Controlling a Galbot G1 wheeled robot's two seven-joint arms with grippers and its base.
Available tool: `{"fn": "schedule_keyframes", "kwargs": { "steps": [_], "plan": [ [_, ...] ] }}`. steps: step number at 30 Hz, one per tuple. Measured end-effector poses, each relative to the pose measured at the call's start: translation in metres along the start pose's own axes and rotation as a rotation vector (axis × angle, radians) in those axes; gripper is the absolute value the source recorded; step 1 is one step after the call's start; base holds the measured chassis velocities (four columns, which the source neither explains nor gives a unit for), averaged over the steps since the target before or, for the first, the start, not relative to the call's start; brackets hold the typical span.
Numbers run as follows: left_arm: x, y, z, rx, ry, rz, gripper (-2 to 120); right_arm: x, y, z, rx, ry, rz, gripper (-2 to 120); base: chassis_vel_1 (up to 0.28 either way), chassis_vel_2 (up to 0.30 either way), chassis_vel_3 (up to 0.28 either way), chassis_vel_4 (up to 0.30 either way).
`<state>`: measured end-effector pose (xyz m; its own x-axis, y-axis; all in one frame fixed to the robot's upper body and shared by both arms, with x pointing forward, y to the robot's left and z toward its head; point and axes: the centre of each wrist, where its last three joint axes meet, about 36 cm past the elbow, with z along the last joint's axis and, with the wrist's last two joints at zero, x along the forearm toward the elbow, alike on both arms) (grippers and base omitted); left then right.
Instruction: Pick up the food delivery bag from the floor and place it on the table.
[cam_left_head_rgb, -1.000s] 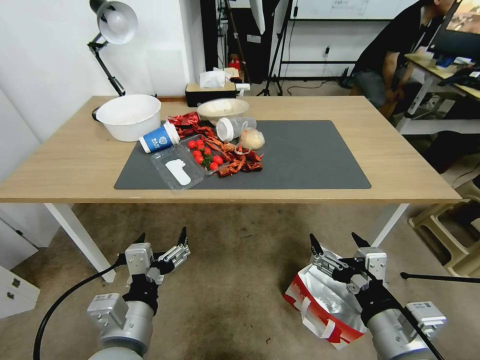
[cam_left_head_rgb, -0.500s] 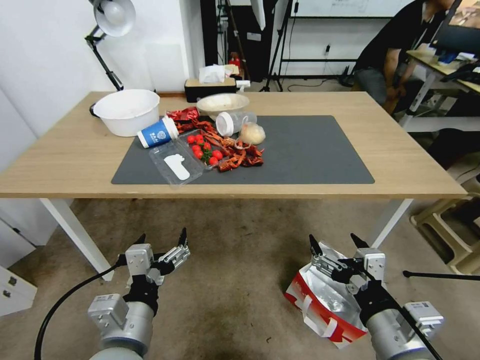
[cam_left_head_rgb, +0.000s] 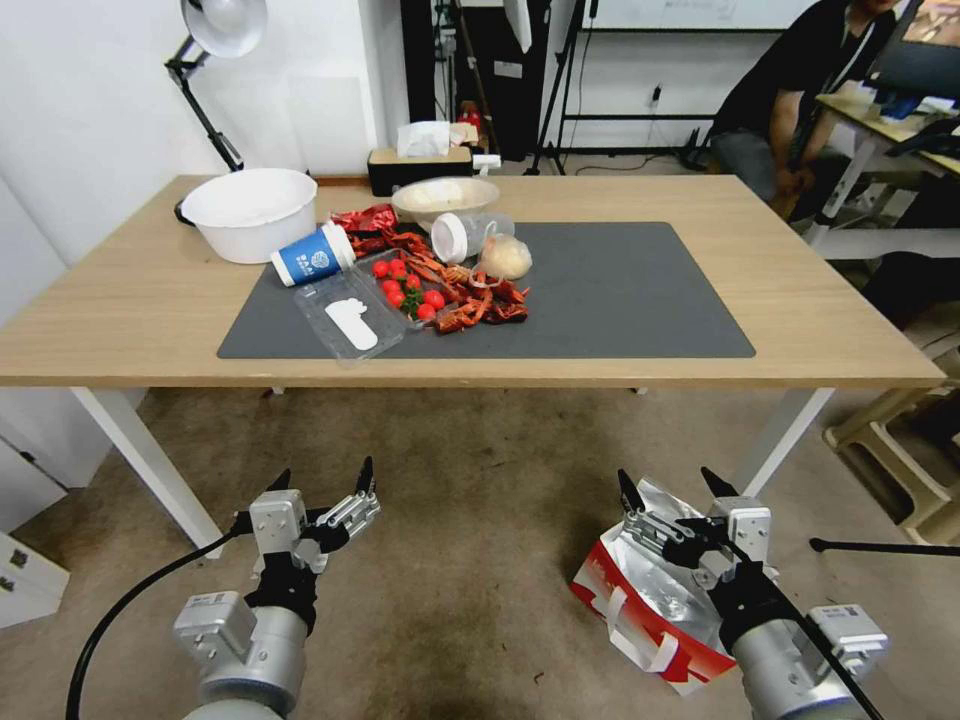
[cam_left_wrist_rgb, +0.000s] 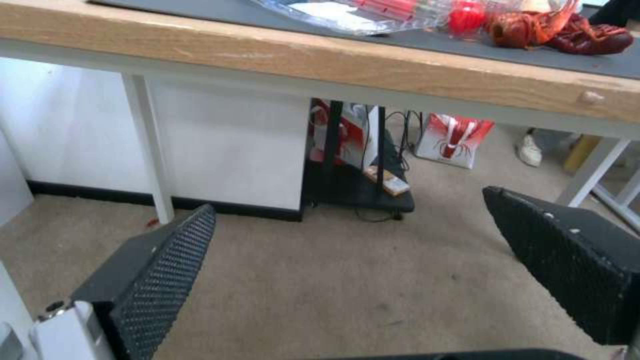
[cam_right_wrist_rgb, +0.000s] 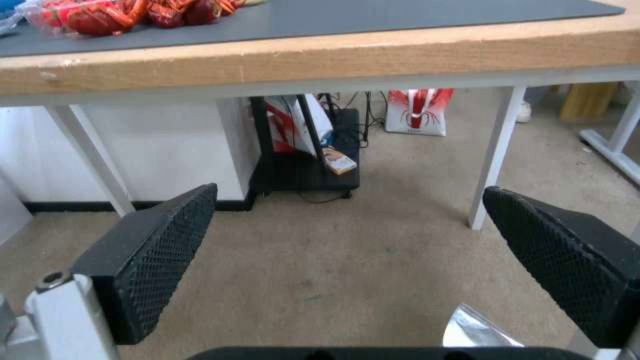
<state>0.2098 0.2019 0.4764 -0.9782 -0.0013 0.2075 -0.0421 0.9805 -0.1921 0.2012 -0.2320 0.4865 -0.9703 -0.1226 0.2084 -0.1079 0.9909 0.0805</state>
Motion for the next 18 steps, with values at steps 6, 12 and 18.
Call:
{"fn": "schedule_keyframes", "kwargs": {
  "steps": [6, 12, 18],
  "plan": [
    [0.0004, 0.0010, -0.0004, -0.005, 0.000, 0.001, 100, 0.0000, -0.0002, 0.0001, 0.001, 0.000, 0.001, 100, 0.000, 0.000, 0.000, 0.000],
    [0.0007, 0.0003, -0.0001, -0.008, -0.003, -0.002, 100, 0.0002, 0.0000, 0.0007, 0.000, 0.005, 0.001, 100, 0.000, 0.000, 0.000, 0.000],
    [0.0005, 0.0005, -0.0002, -0.009, -0.006, -0.002, 100, 0.0005, 0.0001, 0.0010, -0.002, 0.008, 0.001, 100, 0.000, 0.000, 0.000, 0.000]
  ]
}}
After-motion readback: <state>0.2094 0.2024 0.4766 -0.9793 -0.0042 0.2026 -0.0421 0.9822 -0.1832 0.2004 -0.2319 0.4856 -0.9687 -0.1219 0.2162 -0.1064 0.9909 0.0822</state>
